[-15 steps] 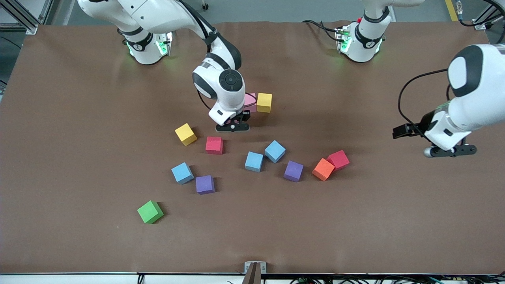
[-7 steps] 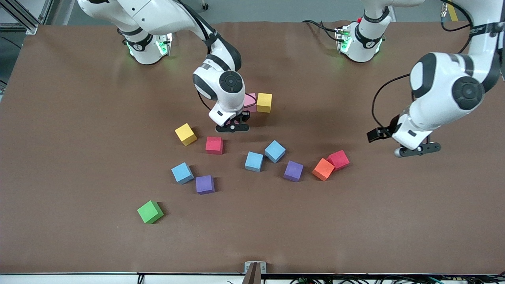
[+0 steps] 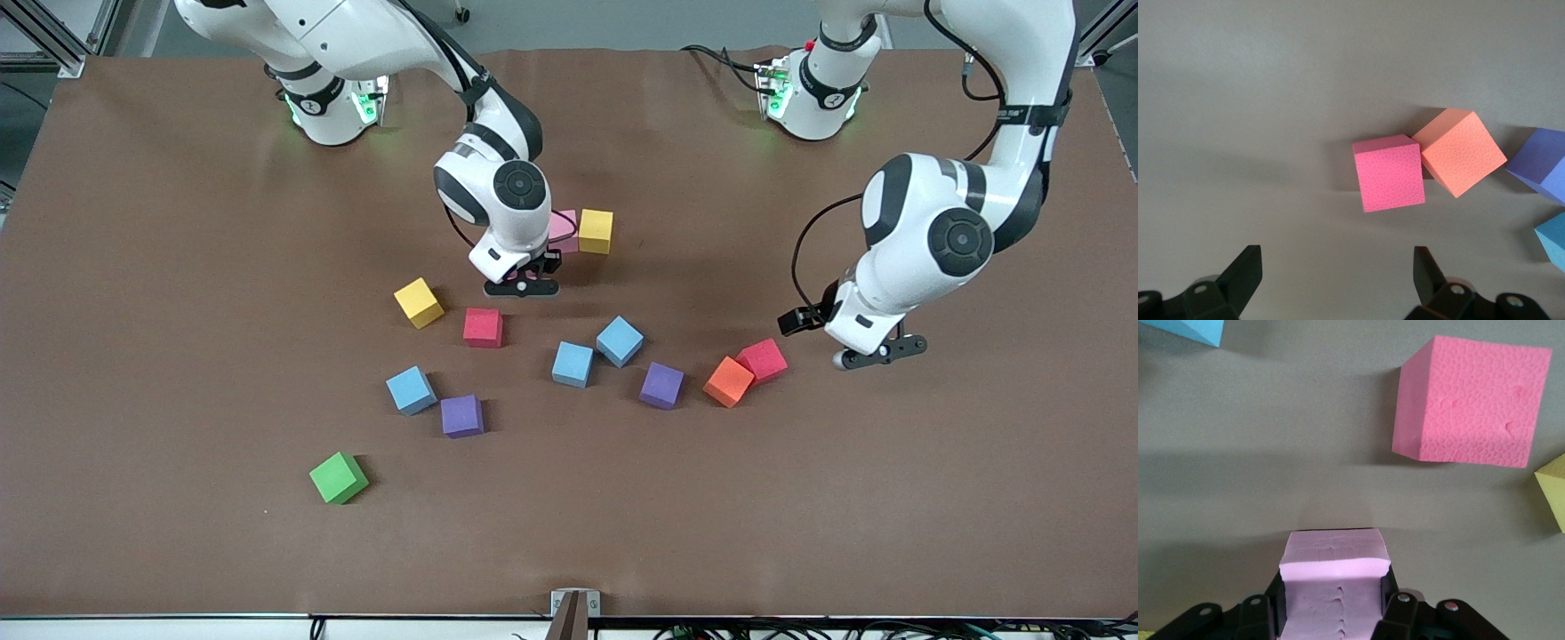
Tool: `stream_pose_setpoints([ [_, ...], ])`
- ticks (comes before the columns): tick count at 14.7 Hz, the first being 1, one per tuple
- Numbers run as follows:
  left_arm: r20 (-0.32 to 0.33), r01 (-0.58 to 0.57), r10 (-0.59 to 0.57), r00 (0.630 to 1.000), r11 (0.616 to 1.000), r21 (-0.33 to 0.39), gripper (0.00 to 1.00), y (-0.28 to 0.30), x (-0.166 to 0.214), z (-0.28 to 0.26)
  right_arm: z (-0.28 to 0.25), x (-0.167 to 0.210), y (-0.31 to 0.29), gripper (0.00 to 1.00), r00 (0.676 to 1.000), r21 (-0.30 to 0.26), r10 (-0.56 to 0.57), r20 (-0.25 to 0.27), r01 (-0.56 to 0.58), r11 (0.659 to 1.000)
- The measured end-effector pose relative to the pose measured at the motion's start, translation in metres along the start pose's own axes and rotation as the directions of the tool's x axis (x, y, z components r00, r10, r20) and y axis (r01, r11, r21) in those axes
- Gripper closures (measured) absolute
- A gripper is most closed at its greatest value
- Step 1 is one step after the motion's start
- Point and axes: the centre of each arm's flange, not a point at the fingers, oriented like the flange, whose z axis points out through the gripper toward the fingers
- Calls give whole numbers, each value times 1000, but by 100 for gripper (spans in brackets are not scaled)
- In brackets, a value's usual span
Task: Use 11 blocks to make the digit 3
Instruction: 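Reach the left gripper to the red cube while the right gripper holds pink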
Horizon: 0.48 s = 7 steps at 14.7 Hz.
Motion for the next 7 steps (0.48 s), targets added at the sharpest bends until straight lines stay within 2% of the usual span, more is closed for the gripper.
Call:
stream_pose_setpoints([
  [4, 15, 43, -43, 999, 999, 13, 0, 44, -18, 38, 4, -3, 0, 44, 1000, 16, 19, -10, -19, 1000],
  [7, 25, 19, -20, 999, 998, 57, 0, 58, -26, 65, 4, -3, 0, 44, 999, 17, 35, -10, -35, 999],
])
